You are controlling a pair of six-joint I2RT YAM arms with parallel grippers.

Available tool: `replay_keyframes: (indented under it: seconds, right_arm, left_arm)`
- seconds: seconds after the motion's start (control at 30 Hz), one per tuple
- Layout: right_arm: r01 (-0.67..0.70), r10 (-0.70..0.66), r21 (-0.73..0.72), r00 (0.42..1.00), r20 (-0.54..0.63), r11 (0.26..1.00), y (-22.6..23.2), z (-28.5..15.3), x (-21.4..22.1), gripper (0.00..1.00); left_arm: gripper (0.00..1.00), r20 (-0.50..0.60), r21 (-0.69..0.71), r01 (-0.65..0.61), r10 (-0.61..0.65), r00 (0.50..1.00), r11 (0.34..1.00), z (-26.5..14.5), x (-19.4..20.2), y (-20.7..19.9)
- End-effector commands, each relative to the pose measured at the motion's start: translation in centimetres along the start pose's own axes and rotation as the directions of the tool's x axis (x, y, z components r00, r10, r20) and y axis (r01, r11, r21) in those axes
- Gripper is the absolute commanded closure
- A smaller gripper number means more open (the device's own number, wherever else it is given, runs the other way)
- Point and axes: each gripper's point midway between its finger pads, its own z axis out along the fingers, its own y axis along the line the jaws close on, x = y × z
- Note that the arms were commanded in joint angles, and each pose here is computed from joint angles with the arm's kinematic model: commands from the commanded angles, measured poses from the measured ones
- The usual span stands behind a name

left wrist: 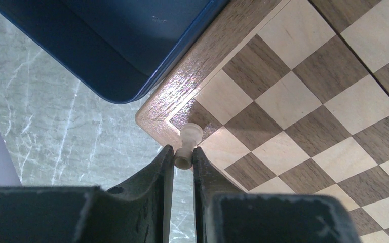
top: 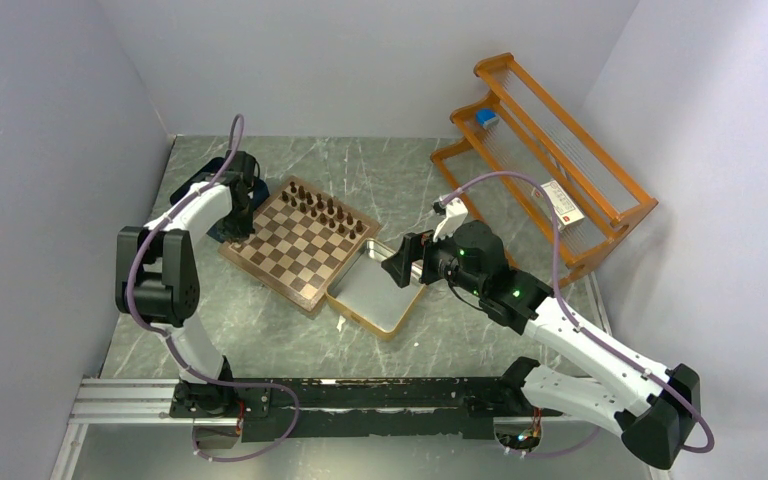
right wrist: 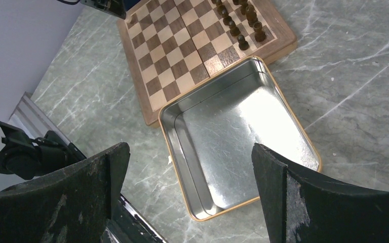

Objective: Set up the chess pieces on the board
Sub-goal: Place the chess piece on the chessboard.

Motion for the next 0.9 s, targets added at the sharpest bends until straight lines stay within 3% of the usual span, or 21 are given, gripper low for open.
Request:
replay_keyframes:
  seconds: [0.0, 0.57, 0.87]
  right_arm:
    - [-0.004, 0.004, 0.005, 1.000, 0.015, 1.000, 0.1, -0.1, -0.8, 0.05]
    - [-0.015, 0.015, 0.020, 1.000, 0.026, 1.000, -0.3, -0.3, -0.6, 0.05]
    - [-0.020, 0.020, -0.002, 0.999, 0.049, 1.000, 0.0, -0.6, -0.9, 0.05]
  left_arm:
    - [0.81, -0.005, -0.020, -0.011, 0.011, 1.000, 1.000, 0.2, -0.4, 0.4]
    - [0.71, -0.011, -0.019, -0.016, 0.016, 1.000, 1.000, 0.4, -0.4, 0.4]
    - [0.81, 0.019, -0.026, -0.003, 0.003, 1.000, 1.000, 0.0, -1.4, 0.6]
